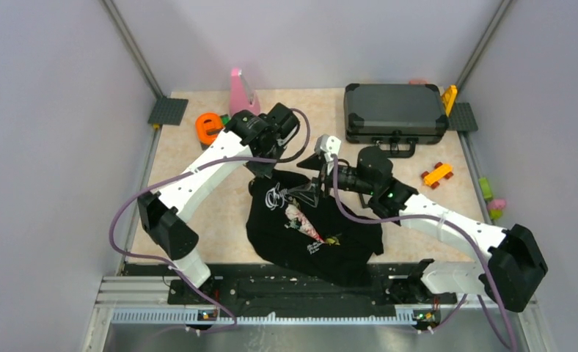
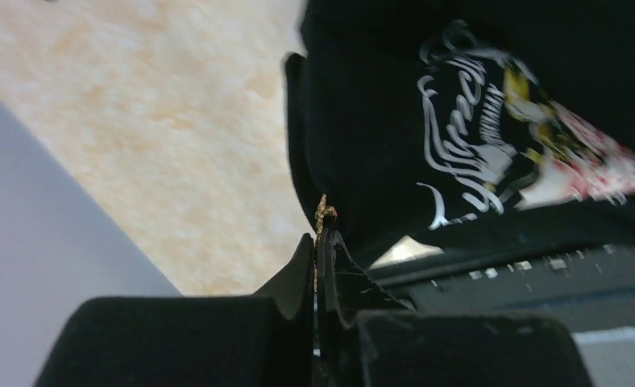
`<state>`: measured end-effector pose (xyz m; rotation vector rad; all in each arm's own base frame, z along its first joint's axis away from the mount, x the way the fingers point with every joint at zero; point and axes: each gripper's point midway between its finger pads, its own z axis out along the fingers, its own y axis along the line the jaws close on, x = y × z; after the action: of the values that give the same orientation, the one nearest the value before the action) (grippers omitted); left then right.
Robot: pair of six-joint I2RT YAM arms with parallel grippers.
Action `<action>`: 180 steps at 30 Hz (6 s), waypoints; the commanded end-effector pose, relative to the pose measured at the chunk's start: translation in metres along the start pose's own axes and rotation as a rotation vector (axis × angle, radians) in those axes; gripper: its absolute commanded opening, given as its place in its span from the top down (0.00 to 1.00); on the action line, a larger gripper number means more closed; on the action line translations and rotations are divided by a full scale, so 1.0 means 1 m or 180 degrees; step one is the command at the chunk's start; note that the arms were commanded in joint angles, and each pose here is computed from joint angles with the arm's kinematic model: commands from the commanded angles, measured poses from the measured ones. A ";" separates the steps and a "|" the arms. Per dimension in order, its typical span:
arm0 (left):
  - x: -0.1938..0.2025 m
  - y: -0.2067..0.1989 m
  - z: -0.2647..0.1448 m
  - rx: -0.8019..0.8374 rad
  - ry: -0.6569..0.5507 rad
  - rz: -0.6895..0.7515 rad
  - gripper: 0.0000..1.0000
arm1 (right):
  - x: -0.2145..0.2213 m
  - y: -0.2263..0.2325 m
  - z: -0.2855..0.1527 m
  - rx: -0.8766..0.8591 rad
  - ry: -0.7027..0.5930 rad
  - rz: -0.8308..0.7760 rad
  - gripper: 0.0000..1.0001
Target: Remove the brooch from the garment
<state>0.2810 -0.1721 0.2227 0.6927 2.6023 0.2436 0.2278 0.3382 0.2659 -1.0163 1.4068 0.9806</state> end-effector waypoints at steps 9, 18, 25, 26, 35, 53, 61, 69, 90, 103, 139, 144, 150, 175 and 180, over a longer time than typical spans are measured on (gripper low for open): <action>0.028 -0.084 -0.040 0.1785 0.0281 -0.0464 1.00 | 0.012 0.035 0.016 -0.0245 -0.0351 -0.0492 0.11; 0.028 -0.093 -0.057 0.2212 0.0107 -0.0519 1.00 | 0.017 0.040 0.036 -0.0394 -0.0239 -0.0183 0.03; 0.027 -0.094 -0.056 0.2246 0.0107 -0.0399 1.00 | 0.021 0.049 0.049 -0.0539 -0.0180 -0.0168 0.20; 0.028 -0.093 -0.056 0.2237 0.0114 -0.0372 1.00 | 0.021 0.050 0.049 -0.0562 -0.0164 -0.0163 0.29; 0.024 -0.083 -0.063 0.2189 -0.0048 0.0017 1.00 | 0.034 0.058 0.047 -0.0752 0.0161 -0.0197 0.51; 0.024 -0.077 -0.062 0.2077 -0.0158 0.0195 1.00 | 0.032 0.053 0.043 -0.0722 0.0252 -0.0177 0.86; 0.009 -0.084 -0.080 0.2296 -0.0375 0.0190 0.75 | 0.028 0.047 0.040 -0.0664 0.0205 -0.0015 1.00; -0.035 -0.057 -0.119 0.2425 -0.1745 -0.0390 0.12 | 0.007 0.031 0.022 -0.0441 -0.0086 0.0405 1.00; -0.047 -0.071 -0.186 0.3854 -0.3746 -0.0324 0.42 | -0.101 0.035 -0.022 -0.0339 -0.1563 0.1727 1.00; -0.037 -0.072 -0.177 0.3943 -0.3841 -0.0517 0.73 | -0.111 0.030 -0.038 -0.0228 -0.1893 0.1770 1.00; -0.034 -0.077 -0.164 0.4174 -0.2980 -0.0566 1.00 | -0.115 0.027 -0.048 0.0028 -0.1601 0.1581 0.30; -0.031 -0.076 -0.170 0.4208 -0.3036 -0.0533 1.00 | -0.109 0.016 -0.052 0.0233 -0.1632 0.1542 0.22; -0.028 -0.079 -0.176 0.4324 -0.2966 -0.0483 1.00 | -0.098 0.028 -0.049 -0.0041 -0.1329 0.1041 0.27; -0.023 -0.082 -0.175 0.4341 -0.2870 -0.0319 1.00 | -0.097 0.033 -0.039 -0.0357 -0.1281 0.1333 0.74; -0.024 -0.081 -0.173 0.4308 -0.2884 -0.0326 1.00 | -0.095 0.022 -0.035 -0.0189 -0.1283 0.1614 0.83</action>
<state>0.1856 -0.2652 0.3422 0.7082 1.6711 -1.6174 0.1899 0.3221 0.3386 -0.5710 1.3693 1.4939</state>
